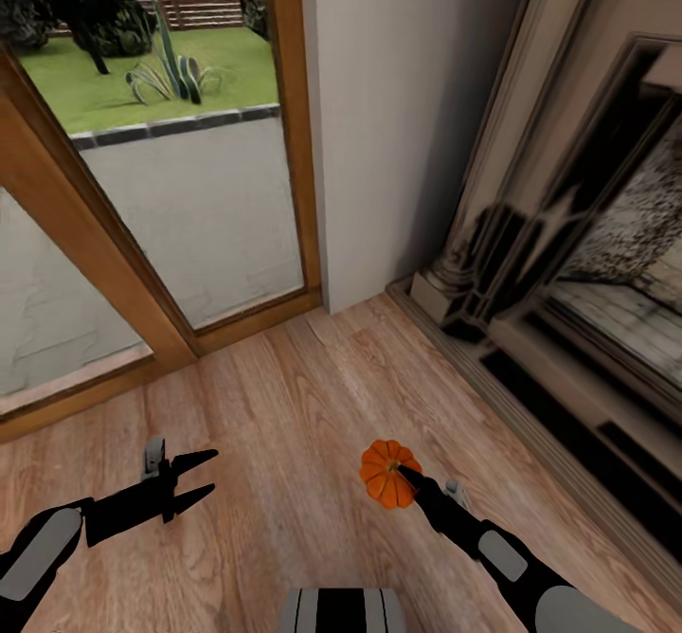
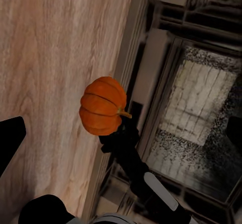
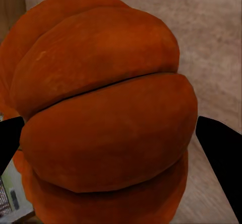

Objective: Place each of the two pumpkins and all three candles from the living room inside a cabinet in the living room (use any cabinet), then make sure every cabinet is closed, and position the cauldron so it is next to a table in the living room.

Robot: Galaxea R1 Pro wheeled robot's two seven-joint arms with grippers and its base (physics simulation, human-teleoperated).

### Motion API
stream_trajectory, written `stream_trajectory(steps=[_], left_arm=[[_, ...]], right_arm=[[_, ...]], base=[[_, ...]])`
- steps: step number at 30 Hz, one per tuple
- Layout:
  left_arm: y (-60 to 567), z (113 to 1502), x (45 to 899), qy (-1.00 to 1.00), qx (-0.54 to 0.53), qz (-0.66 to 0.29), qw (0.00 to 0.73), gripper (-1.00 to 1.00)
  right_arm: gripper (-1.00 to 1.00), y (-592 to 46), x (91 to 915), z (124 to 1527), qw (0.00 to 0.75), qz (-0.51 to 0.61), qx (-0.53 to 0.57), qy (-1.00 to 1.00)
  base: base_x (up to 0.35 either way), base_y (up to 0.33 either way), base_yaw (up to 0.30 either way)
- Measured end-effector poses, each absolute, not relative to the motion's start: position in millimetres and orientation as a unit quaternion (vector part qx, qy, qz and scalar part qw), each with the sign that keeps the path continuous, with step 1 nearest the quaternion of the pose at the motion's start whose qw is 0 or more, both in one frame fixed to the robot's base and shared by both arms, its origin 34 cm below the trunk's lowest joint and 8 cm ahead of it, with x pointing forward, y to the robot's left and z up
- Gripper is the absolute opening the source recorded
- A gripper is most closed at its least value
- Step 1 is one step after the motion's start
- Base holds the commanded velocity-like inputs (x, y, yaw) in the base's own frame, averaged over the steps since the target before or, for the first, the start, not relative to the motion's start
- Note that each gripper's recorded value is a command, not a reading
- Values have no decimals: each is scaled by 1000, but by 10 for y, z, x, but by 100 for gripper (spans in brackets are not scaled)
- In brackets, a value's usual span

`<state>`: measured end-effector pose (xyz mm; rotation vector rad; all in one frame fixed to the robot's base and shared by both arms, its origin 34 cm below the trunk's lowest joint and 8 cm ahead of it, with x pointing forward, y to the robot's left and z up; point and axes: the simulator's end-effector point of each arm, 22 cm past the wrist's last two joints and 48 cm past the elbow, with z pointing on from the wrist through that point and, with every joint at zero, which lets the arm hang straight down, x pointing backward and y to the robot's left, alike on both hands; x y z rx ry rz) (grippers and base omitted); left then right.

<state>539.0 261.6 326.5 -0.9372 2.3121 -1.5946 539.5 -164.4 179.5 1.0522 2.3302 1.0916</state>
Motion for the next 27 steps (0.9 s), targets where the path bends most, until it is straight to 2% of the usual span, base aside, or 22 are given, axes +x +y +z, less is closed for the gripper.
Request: stream_trajectory(steps=[7,22,27], left_arm=[[2642,3299,5407,778,-314,-536,94,100],[2642,3347,5425,778,-310,-538,98,100],[2654,3369,5437,777,-310,-539,101,100]], right_arm=[[-100,-1639,5411,1815,182,385,371,825],[-100,-1625,5429,1850,184,385,366,827],[-100,-1591,5414,1860,182,386,357,831]], base=[[-23,0,240],[-295,6,263],[-108,14,269]])
